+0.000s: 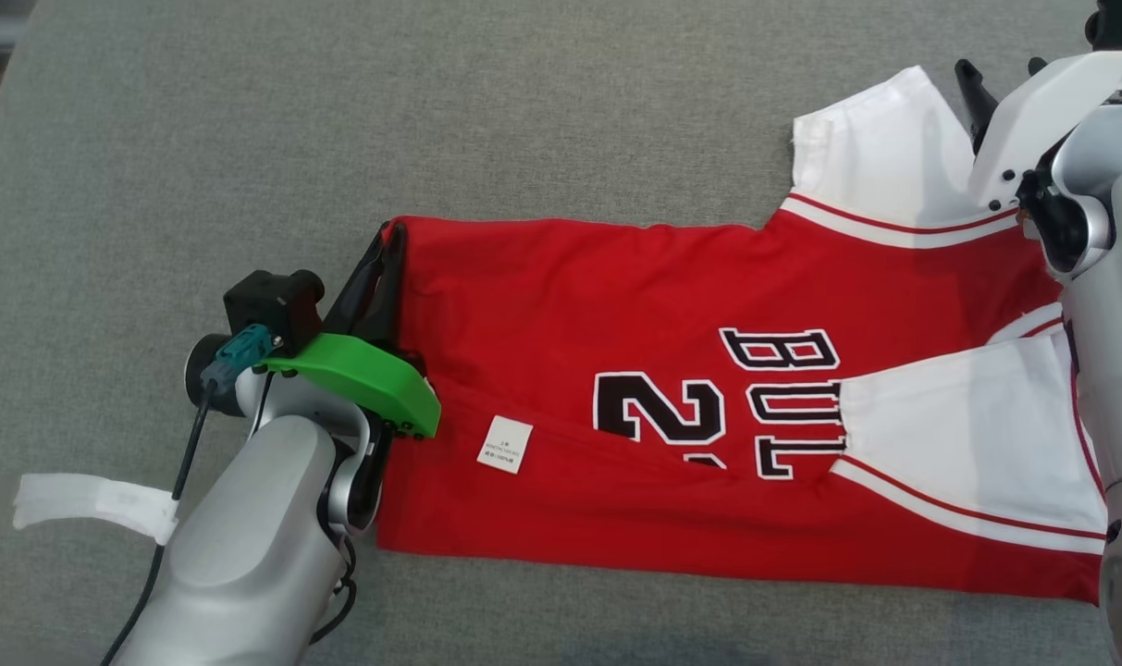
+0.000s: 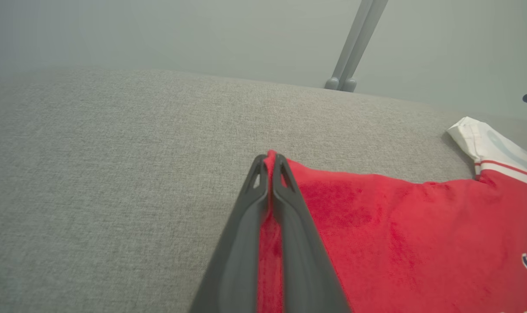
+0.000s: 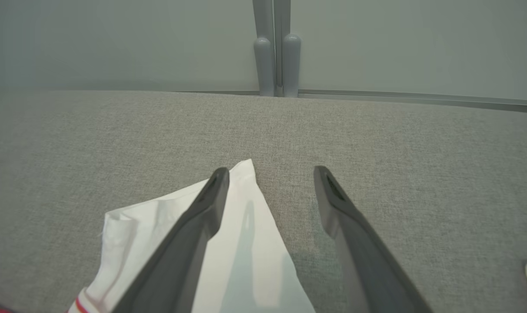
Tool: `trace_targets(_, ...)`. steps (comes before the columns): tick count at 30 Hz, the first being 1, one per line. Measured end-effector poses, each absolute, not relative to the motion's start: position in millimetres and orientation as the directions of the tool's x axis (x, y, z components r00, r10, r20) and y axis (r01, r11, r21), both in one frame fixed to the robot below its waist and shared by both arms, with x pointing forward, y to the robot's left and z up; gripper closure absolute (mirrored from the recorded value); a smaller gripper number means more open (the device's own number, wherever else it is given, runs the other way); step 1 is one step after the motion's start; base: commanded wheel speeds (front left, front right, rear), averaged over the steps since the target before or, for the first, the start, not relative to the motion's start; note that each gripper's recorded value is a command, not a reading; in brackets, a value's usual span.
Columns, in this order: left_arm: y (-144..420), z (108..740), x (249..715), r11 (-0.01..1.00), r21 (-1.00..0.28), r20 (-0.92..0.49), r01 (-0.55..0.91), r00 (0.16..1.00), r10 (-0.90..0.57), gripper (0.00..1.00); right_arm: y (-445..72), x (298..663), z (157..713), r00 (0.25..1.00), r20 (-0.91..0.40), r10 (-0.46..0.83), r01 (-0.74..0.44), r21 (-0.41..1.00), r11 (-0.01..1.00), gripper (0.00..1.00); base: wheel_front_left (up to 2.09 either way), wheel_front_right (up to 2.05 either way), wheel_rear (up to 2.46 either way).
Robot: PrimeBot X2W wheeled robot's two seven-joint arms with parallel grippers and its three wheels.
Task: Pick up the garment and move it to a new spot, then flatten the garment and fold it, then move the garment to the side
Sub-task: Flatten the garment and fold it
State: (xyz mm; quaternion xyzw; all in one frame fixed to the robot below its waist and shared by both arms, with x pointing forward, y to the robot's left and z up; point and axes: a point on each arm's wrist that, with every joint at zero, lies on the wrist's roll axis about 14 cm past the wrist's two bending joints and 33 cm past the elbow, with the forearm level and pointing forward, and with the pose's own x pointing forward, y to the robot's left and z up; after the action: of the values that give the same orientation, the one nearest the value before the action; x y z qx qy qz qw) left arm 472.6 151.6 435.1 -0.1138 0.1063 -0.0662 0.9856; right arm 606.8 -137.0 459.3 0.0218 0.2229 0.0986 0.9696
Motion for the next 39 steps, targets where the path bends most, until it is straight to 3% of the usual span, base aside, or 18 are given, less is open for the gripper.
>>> trace_targets(16,170,403,469,0.975,-0.219,-0.266,0.043,0.959,-0.102,1.00,-99,635,384,0.783,-0.576,0.233,-0.229,0.082,0.970,0.00,0.00,0.00,0.00)
trace_targets(17,170,403,470,0.975,-0.219,-0.266,0.045,0.958,-0.104,1.00,-99,635,384,0.784,-0.576,0.232,-0.230,0.078,0.970,0.06,0.00,0.00,0.00)
trace_targets(18,170,403,470,0.975,-0.219,-0.265,0.047,0.958,-0.106,1.00,-100,635,384,0.784,-0.577,0.230,-0.231,0.073,0.970,0.50,0.00,0.00,0.00)
trace_targets(22,168,405,471,0.975,-0.217,-0.262,0.054,0.959,-0.111,1.00,-104,633,385,0.786,-0.578,0.221,-0.237,0.049,0.970,1.00,0.00,0.00,0.00)
trace_targets(39,175,430,465,0.973,-0.224,-0.228,0.059,0.967,-0.111,1.00,-101,613,454,0.893,-0.360,0.270,-0.266,0.062,0.962,1.00,0.00,0.00,0.00)
